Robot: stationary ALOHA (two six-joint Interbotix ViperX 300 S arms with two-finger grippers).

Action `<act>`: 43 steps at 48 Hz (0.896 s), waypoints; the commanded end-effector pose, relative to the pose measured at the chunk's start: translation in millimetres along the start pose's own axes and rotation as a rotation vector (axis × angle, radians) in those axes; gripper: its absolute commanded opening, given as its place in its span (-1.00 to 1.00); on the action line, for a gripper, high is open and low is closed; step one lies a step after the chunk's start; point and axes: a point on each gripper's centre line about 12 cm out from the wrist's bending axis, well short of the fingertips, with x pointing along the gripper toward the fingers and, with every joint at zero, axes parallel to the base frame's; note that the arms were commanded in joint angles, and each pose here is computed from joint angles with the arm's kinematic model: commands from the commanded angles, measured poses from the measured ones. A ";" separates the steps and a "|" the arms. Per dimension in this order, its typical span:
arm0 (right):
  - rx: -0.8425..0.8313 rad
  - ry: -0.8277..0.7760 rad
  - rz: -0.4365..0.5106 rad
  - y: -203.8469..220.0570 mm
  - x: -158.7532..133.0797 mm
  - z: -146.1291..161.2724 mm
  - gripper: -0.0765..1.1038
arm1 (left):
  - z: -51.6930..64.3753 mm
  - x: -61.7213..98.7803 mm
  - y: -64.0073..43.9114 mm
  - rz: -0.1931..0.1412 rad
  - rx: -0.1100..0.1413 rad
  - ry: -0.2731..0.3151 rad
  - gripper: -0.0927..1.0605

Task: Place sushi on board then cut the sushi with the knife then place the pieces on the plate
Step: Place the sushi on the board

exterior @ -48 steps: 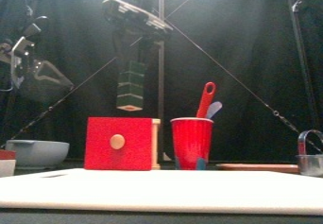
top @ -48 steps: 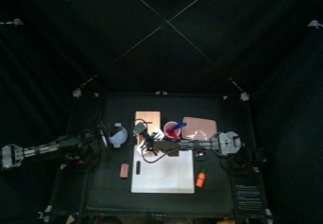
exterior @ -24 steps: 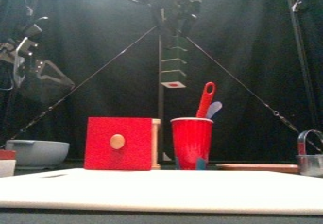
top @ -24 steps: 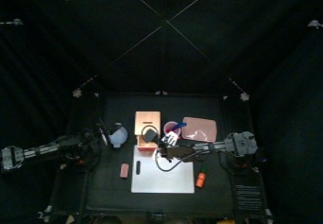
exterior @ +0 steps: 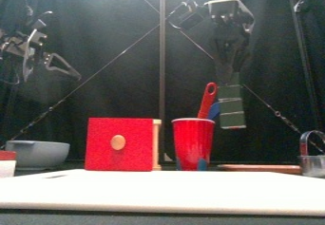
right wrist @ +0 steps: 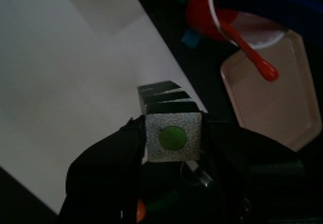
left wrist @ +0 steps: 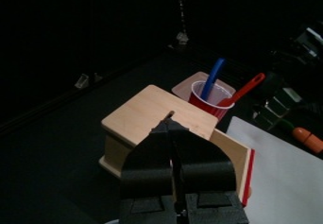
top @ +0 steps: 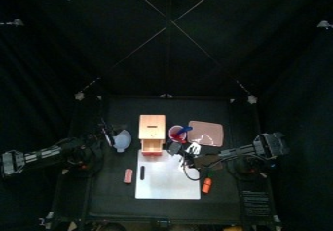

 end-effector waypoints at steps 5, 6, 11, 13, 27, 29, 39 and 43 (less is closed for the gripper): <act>-0.106 -0.093 -0.067 17.4 7.3 11.0 0.31 | 6.4 8.3 -0.4 0.008 0.000 -0.006 -0.57; -0.116 -0.102 -0.075 18.7 7.4 11.7 0.30 | 6.2 8.6 -0.1 0.009 0.002 -0.005 -0.57; -0.160 -0.147 -0.109 30.0 7.6 14.1 0.30 | 7.5 8.7 1.3 0.017 -0.001 -0.011 -0.57; -0.161 -0.160 -0.115 34.1 7.4 15.4 0.30 | 7.6 8.7 1.9 0.020 -0.002 -0.011 -0.57; -0.205 -0.137 -0.182 61.8 20.5 13.2 0.31 | 5.4 8.2 3.4 0.025 -0.002 -0.006 -0.57; -0.207 -0.136 -0.189 63.8 23.1 13.1 0.31 | 5.4 8.2 3.4 0.025 -0.002 -0.006 -0.57; -0.233 -0.149 -0.191 75.7 26.1 15.0 0.31 | 4.2 7.9 3.7 0.026 -0.002 -0.003 -0.57; -0.243 -0.141 -0.189 80.1 28.9 13.7 0.32 | 3.6 7.8 3.8 0.026 0.000 -0.002 -0.57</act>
